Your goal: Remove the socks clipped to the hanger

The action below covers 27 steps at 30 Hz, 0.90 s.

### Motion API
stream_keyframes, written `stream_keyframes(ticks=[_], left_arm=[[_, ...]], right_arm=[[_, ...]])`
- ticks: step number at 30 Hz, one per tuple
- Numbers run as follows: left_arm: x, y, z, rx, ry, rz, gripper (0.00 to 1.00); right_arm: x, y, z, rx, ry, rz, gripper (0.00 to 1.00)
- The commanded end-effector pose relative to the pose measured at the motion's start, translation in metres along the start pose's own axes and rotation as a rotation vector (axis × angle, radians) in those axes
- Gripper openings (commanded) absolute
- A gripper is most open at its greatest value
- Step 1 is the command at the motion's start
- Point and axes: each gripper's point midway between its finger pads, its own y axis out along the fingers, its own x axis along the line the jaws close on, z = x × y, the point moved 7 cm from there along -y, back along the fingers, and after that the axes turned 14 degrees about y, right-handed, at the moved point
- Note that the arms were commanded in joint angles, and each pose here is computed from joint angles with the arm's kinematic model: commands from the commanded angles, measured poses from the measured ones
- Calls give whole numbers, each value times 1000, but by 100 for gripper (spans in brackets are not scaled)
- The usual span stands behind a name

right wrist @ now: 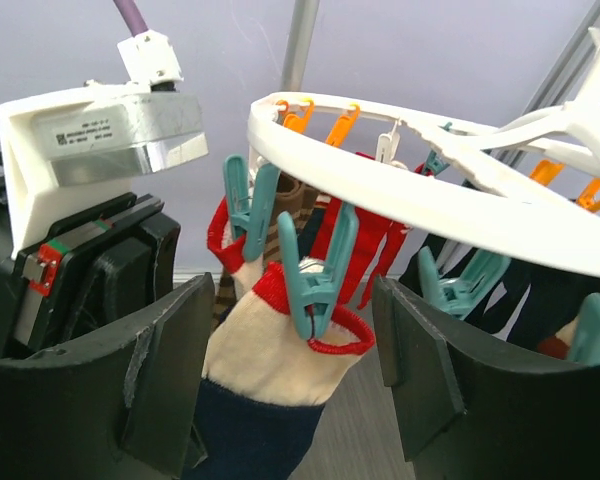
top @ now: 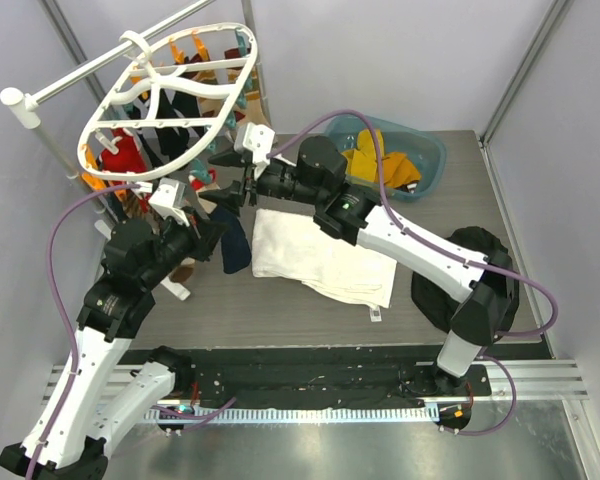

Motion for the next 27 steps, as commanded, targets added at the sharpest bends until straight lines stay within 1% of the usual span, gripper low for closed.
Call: stream_keyframes(ticks=[1,6,11,20,21,22,24,27], left_arm=[[-1,0,-5,-33,30,21,0],[-1,-1,-3,-29,34,21,0],[-2,0,-2,-28,33,35,0],[-2,0,-2,-28,33,38,0],[-2,0,-1,-27,33,38,0],[-2,0,-2,-28,31,38,0],[-2,1,-1,-27,31,35,0],[-2,1,-2,-28,30,38,0]], right_arm=[[-1,4,-21,-37,-39,-25,70],[-6,11,-19,-26,-44,-27,70],[-6,17,-24,-26,-43,-38,64],[-9,25,-21,-30,-13,-35,61],[-9,26,-22,-38,-8,-36,59],[-9,26,-21,-37,-4,-34,55],[-10,28,-21,-41,0,-33,50],[-10,30,-23,-48,2,-31,50]])
